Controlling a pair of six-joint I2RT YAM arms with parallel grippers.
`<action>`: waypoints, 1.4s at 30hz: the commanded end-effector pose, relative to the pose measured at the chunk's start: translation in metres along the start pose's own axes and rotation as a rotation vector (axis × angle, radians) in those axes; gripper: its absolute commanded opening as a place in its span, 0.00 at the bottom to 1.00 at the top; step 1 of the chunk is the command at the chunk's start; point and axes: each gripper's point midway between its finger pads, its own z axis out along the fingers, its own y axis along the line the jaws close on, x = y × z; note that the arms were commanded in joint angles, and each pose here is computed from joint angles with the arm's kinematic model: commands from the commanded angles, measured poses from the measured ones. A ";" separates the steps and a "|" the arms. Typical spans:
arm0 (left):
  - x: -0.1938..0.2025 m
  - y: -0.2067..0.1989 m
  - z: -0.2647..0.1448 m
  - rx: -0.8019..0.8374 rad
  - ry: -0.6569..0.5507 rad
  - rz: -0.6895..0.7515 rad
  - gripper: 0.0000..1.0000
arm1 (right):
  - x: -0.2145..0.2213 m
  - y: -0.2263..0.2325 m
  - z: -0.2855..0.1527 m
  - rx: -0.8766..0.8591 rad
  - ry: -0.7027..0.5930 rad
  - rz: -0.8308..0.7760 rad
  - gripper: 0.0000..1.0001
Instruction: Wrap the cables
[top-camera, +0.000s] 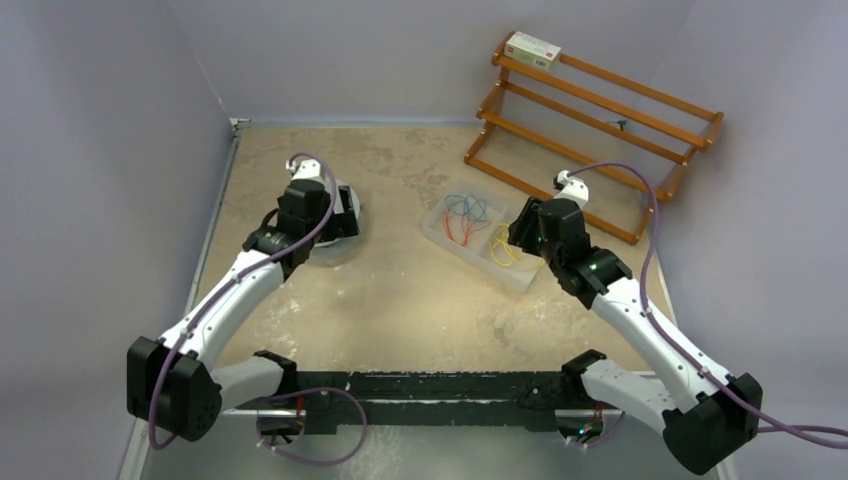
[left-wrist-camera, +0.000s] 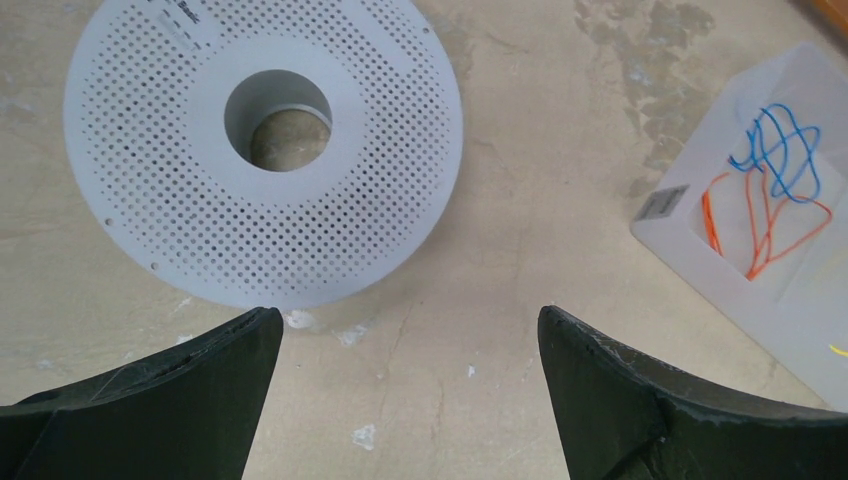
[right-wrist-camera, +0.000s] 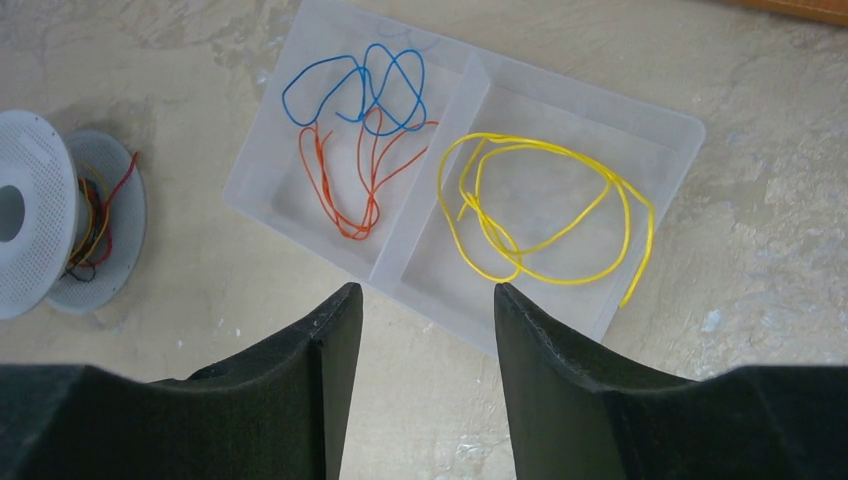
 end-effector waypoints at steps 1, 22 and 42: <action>-0.029 0.001 0.001 -0.106 -0.040 0.029 0.99 | -0.015 0.013 -0.008 -0.076 -0.045 -0.022 0.54; 0.001 -0.009 0.072 -0.585 0.204 0.649 0.95 | 0.009 0.007 -0.038 -0.189 -0.018 -0.008 0.56; 0.017 0.008 0.102 -0.722 0.229 0.785 0.70 | 0.008 0.007 -0.041 -0.197 -0.028 0.000 0.56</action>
